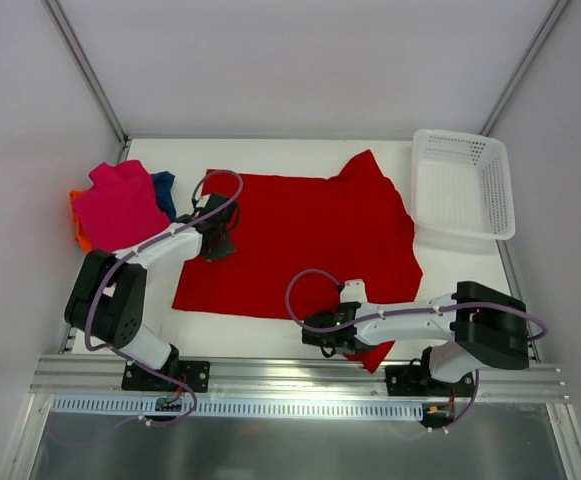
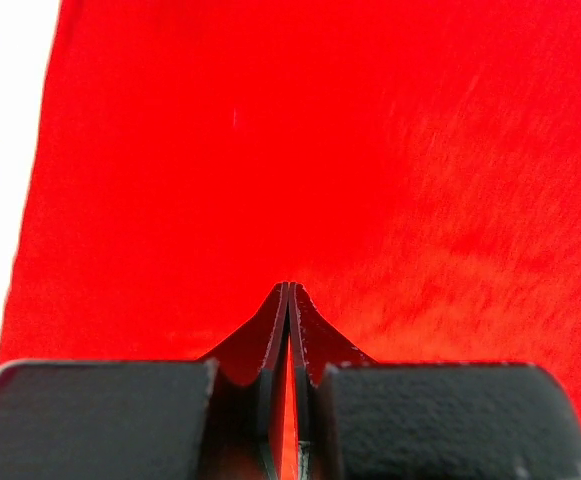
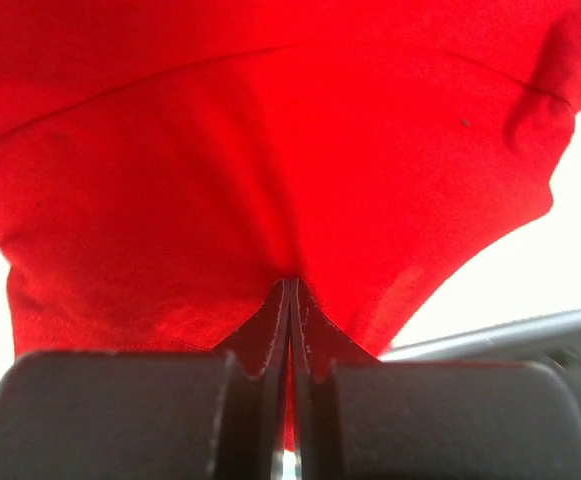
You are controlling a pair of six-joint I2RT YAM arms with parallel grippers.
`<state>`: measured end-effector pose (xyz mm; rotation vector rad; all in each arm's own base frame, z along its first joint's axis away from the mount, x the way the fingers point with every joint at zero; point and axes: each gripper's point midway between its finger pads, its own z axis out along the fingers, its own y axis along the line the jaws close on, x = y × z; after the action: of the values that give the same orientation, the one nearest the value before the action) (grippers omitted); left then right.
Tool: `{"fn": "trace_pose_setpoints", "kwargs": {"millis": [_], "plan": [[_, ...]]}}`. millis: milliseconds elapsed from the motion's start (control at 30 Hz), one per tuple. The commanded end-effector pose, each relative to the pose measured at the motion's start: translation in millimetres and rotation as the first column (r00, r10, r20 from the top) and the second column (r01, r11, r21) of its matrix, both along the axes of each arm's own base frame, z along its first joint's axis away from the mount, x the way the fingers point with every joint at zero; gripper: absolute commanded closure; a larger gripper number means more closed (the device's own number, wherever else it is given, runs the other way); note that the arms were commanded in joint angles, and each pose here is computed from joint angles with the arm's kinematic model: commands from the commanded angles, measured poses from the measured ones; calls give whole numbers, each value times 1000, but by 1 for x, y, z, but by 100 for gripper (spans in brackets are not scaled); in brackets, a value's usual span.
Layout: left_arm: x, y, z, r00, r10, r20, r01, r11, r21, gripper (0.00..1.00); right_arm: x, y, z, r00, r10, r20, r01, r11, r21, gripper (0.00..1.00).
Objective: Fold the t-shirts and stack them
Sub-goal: Flatten the tshirt out
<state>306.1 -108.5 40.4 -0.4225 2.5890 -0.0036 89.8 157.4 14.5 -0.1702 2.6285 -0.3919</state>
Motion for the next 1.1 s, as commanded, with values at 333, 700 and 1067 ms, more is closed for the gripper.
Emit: {"fn": "trace_pose_setpoints", "kwargs": {"millis": [333, 700, 1067], "plan": [[21, -5, 77, 983, -32, 180, 36, 999, -21, 100, 26, 23, 78, 972, 77, 223, -85, 996, 28, 15], [93, -1, 174, 936, -40, 348, 68, 995, -70, 57, 146, 57, 216, 875, 40, 482, -200, 937, 285, 8], [152, 49, 121, 973, 74, 219, -64, 997, -54, 12, 299, 12, 207, 930, -50, 364, -93, 926, 365, 8]]}}
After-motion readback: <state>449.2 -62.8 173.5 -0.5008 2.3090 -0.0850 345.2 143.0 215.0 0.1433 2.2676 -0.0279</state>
